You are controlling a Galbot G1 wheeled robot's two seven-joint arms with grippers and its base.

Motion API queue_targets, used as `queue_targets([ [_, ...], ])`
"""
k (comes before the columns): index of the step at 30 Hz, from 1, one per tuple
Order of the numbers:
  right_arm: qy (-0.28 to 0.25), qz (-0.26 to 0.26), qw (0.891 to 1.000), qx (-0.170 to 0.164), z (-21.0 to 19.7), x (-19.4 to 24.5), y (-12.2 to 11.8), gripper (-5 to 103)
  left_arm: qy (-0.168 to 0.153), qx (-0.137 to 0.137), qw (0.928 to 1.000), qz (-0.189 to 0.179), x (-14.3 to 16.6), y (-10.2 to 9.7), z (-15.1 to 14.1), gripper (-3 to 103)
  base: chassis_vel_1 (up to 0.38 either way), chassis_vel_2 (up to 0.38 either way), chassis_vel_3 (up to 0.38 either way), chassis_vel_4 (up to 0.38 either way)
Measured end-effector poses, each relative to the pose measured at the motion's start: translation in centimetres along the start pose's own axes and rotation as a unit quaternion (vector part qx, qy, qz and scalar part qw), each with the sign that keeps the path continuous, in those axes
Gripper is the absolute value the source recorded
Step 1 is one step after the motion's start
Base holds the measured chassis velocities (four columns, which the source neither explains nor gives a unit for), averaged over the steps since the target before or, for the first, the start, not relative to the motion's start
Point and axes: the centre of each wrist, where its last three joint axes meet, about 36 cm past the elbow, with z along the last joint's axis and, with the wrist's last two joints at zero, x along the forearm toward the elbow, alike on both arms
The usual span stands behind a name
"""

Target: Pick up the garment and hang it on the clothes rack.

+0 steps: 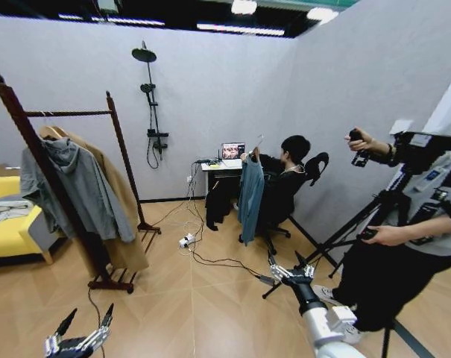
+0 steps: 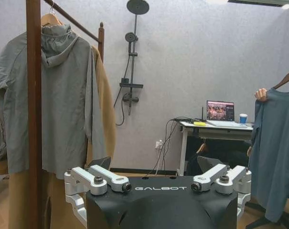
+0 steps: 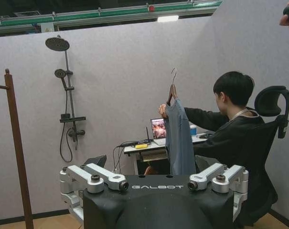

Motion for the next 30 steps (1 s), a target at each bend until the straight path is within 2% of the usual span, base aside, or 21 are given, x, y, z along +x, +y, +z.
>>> queue_targets([
  [17, -0.026, 0.009, 1.0, 0.006, -1.8, -1.0, -0.4, 100, 0.0, 0.0, 1.0, 0.0, 0.0, 0.0, 0.0, 100, -0.277, 0.27, 0.287, -0.29],
  [27, -0.04, 0.021, 0.999, 0.005, -3.0, -1.1, -1.3, 100, 0.0, 0.0, 1.0, 0.0, 0.0, 0.0, 0.0, 100, -0.364, 0.36, 0.373, -0.371],
  [30, -0.057, 0.029, 0.998, 0.004, -4.4, -1.5, -2.5, 100, 0.0, 0.0, 1.0, 0.0, 0.0, 0.0, 0.0, 100, -0.356, 0.349, 0.347, -0.359],
])
